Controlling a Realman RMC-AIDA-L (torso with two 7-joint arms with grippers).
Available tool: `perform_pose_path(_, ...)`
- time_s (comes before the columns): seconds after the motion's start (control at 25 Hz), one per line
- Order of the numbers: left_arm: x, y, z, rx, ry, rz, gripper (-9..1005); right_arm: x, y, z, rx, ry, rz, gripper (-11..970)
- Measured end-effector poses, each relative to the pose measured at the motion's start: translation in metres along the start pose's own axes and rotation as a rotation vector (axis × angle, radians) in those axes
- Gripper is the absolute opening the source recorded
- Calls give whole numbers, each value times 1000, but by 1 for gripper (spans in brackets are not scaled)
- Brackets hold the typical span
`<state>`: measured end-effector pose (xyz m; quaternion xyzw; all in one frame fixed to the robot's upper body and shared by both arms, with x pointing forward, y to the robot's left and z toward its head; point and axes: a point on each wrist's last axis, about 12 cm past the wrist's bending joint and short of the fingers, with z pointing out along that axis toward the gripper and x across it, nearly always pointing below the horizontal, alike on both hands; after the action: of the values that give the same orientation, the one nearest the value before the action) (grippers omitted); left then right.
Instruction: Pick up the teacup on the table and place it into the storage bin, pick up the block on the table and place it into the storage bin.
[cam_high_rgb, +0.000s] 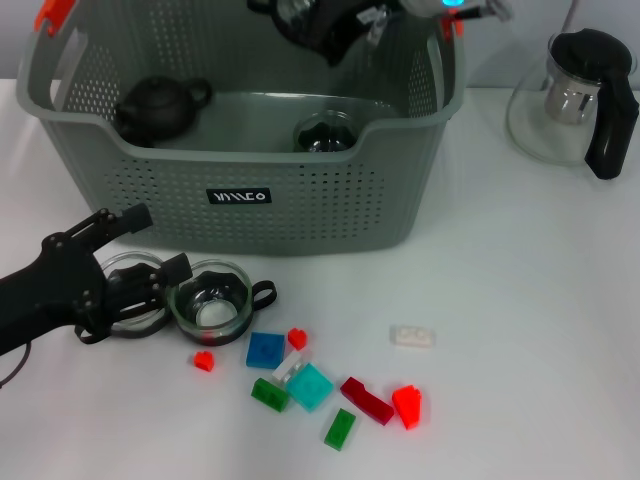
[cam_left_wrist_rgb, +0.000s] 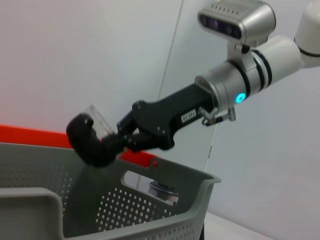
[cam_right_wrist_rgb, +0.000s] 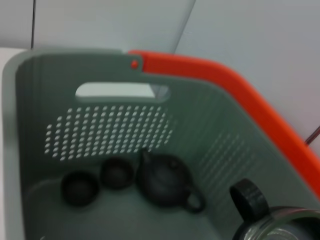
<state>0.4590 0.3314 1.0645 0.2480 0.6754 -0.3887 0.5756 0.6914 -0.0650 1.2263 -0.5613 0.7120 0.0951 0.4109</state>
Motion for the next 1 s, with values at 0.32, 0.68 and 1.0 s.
perform_pose_path(0.32,-1,1,0,-1,0,4,930,21,8,8,-42,54,51,56)
perform_pose_path(0.68,-1,1,1,2,-3,2,931,29,13,8,-84,86,86,64)
perform_pose_path(1.0,-1,1,1,0,-4,0,932,34,13,6,-87,132,94,93)
